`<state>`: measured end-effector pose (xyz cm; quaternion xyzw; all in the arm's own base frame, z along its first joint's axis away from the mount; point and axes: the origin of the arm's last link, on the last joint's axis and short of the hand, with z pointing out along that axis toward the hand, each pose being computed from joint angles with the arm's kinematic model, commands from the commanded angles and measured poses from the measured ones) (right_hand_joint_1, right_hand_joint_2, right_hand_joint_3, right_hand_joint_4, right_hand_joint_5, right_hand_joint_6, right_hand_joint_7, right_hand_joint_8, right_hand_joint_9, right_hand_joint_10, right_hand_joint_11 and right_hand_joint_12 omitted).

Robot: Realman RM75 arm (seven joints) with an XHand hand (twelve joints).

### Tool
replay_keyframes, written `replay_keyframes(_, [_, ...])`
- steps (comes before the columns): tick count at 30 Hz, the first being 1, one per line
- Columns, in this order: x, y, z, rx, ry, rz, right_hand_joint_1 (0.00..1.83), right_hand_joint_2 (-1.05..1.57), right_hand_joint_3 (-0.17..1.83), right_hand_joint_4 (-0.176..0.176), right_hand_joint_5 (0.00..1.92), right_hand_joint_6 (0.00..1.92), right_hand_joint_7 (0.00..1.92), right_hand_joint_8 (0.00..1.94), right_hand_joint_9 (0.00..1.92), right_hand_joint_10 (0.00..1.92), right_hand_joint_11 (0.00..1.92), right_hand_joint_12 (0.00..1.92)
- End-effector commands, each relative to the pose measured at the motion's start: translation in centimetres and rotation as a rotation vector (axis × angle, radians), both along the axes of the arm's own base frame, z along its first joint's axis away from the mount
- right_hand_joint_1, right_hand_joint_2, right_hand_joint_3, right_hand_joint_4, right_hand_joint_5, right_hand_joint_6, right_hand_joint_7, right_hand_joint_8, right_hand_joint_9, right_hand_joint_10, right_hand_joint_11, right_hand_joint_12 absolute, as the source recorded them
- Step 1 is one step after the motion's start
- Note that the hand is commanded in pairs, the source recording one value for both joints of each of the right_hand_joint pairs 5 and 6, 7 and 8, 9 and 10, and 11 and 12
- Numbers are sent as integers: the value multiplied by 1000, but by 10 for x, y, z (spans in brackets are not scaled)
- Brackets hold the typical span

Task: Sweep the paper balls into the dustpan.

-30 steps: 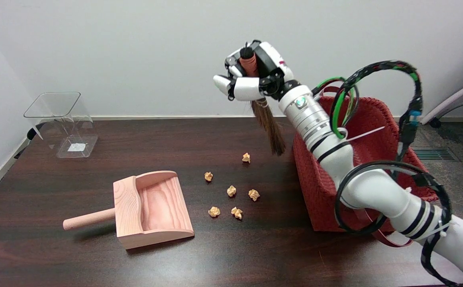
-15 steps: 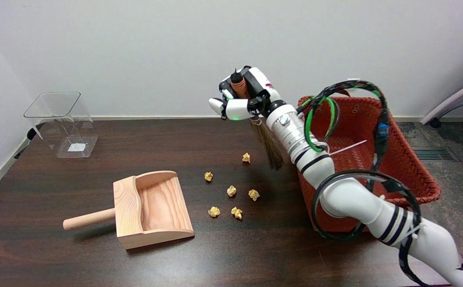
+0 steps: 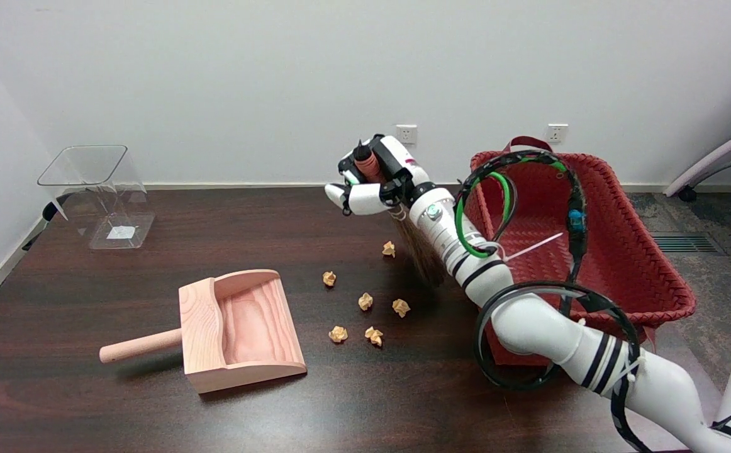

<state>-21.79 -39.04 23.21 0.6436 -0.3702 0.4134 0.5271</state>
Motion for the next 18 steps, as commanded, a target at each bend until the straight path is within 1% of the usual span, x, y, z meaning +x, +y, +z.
replay_keyframes(1, [-32, 11, -3, 16, 15, -78, 1469, 984, 609, 0, 1920, 1920, 1920, 1920, 1920, 1920, 1920, 1920])
replay_keyframes(10, [-43, 19, -4, 23, -24, -113, 1479, 948, 622, 0, 1920, 1920, 1920, 1920, 1920, 1920, 1920, 1920])
replay_keyframes(18, [-40, 23, -10, 50, -62, -116, 1514, 858, 656, 0, 1920, 1920, 1920, 1920, 1920, 1920, 1920, 1920])
